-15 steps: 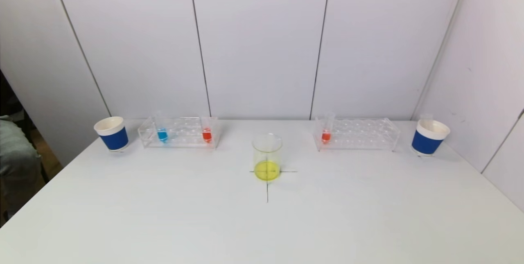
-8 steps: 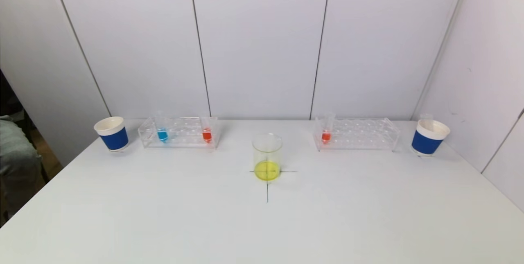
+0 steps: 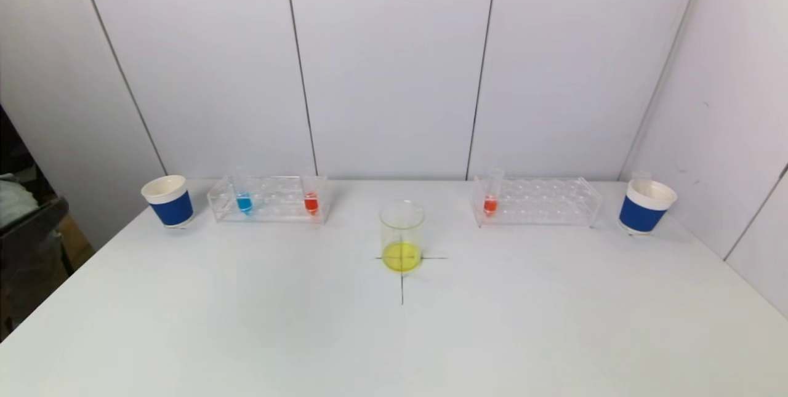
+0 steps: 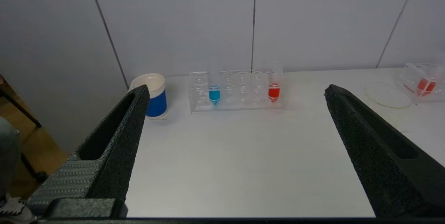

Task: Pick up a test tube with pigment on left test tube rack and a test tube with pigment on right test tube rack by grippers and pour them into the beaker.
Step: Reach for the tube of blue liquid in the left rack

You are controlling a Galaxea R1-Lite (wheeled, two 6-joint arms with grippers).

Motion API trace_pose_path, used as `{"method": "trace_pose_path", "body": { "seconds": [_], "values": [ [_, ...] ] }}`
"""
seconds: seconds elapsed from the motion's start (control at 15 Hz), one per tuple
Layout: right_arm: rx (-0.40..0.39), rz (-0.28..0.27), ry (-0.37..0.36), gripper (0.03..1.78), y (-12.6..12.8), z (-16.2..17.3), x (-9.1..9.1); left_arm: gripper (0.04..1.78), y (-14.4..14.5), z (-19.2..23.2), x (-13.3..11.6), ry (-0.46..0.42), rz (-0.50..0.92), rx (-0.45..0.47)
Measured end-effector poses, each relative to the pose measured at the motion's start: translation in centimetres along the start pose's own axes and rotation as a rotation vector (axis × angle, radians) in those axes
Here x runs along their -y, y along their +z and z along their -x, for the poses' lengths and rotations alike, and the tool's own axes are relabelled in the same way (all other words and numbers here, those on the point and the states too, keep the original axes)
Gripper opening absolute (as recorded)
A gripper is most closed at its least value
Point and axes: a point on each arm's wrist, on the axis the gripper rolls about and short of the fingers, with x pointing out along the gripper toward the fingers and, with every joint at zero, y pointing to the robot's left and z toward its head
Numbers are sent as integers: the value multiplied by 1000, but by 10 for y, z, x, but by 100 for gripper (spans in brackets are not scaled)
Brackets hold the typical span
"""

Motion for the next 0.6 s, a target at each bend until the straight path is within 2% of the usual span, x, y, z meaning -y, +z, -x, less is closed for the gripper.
{"method": "trace_pose_path", "body": {
  "seconds": [0.27, 0.6],
  "values": [
    [0, 0, 0, 177, 0, 0, 0, 176, -7, -68, -1, 1, 8, -29],
    [0, 0, 0, 177, 0, 0, 0, 176, -43, -141, -4, 8, 42, -88]
  ]
}}
